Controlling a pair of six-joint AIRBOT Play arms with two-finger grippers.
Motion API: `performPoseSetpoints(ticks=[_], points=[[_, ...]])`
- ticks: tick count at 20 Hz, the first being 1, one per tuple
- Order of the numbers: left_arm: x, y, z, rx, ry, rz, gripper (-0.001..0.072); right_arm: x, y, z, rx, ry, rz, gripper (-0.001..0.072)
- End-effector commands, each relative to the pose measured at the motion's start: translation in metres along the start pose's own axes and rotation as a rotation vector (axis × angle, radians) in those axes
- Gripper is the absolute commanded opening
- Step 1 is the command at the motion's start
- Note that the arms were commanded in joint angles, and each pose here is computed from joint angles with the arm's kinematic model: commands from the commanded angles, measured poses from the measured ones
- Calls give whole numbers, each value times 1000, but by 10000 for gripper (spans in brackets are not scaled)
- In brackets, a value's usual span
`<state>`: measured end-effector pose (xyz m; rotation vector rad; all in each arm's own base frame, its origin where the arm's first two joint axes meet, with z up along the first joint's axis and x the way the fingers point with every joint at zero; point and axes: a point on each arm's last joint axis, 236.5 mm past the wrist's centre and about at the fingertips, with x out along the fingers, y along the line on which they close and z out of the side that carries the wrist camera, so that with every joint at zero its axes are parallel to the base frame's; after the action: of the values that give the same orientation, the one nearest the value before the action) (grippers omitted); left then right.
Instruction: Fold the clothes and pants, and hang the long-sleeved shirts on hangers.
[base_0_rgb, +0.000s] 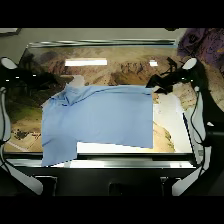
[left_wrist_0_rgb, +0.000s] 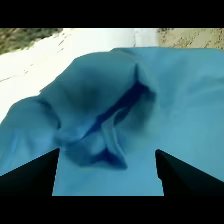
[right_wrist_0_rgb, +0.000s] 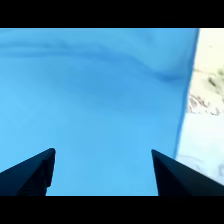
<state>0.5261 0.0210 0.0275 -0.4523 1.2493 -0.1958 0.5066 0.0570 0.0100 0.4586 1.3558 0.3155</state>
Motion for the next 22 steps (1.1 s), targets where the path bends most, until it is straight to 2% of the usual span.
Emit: performPoseSetpoints(ticks=[1, 4, 8, 11, 15, 22], points=[[-67, 32, -36, -107, 25, -4, 708, -56, -30, -45, -32, 83, -37, 680], [-83, 59, -97, -251, 26, -19, 707, -60, -62, -107, 108, 138, -17, 680], [-65, 85, -192, -438, 18, 2, 707, -26, -77, -207, 218, 217, 30, 679], [-51, 89, -226, -479, 11, 13, 708, 3, -72, -255, 252, 272, 78, 679], [-44, 86, -234, -478, 29, 10, 707, 28, -63, -270, 278, 250, 160, 678], [-43, 87, -224, -483, -10, 7, 707, 47, -56, -289, 332, 248, 215, 678]])
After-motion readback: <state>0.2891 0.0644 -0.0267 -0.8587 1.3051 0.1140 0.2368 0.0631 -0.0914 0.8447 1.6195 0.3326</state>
